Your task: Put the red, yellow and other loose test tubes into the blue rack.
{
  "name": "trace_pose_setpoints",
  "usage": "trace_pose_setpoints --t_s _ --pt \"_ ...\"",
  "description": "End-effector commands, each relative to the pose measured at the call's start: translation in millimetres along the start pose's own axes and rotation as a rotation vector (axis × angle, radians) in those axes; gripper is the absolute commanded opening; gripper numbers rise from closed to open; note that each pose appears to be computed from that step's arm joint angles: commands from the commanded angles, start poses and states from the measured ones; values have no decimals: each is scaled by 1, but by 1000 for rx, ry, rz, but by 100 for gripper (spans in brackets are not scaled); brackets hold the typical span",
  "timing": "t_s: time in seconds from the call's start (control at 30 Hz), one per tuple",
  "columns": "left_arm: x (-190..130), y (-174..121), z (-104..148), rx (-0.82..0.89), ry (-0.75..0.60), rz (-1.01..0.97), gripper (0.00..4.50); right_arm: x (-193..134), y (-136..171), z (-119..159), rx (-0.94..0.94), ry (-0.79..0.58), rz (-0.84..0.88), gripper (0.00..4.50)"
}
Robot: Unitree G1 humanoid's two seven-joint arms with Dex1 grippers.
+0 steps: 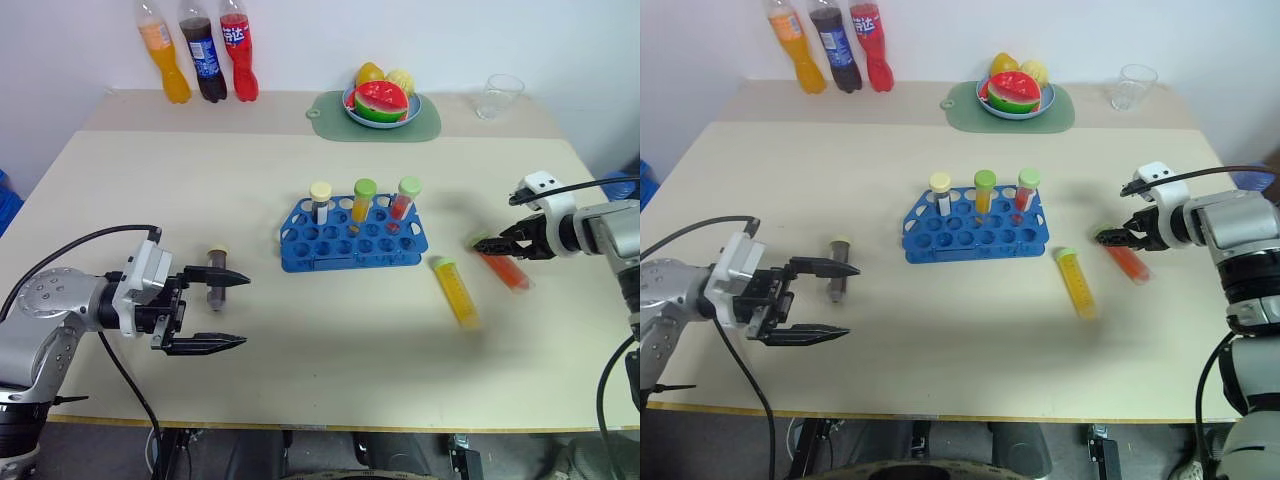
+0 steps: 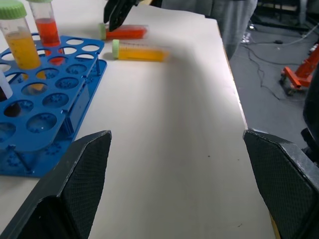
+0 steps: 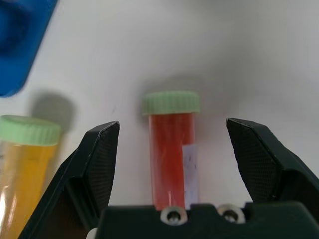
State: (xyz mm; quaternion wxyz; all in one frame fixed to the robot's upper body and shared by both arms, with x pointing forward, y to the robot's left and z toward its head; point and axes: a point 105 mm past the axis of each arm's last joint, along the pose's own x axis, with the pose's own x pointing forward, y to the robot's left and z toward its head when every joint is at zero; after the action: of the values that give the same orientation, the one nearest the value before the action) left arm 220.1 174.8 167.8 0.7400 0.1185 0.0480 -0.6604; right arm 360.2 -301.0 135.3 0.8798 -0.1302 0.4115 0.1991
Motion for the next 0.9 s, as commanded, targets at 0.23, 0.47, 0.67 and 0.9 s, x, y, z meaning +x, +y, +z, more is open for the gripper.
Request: trace_pose_setpoints --t_s 0.23,0.47,0.67,0.9 --pt "-5 -11 8 16 -7 37 442 10 -15 -13 -87 112 -24 136" --pt "-4 -12 6 15 -17 57 442 -5 -18 -3 -169 51 -4 97" --pt "-2 -8 4 21 -33 83 442 -44 30 14 -286 -309 266 97" --pt "0 0 7 34 -60 93 442 -78 88 48 -264 -823 409 97"
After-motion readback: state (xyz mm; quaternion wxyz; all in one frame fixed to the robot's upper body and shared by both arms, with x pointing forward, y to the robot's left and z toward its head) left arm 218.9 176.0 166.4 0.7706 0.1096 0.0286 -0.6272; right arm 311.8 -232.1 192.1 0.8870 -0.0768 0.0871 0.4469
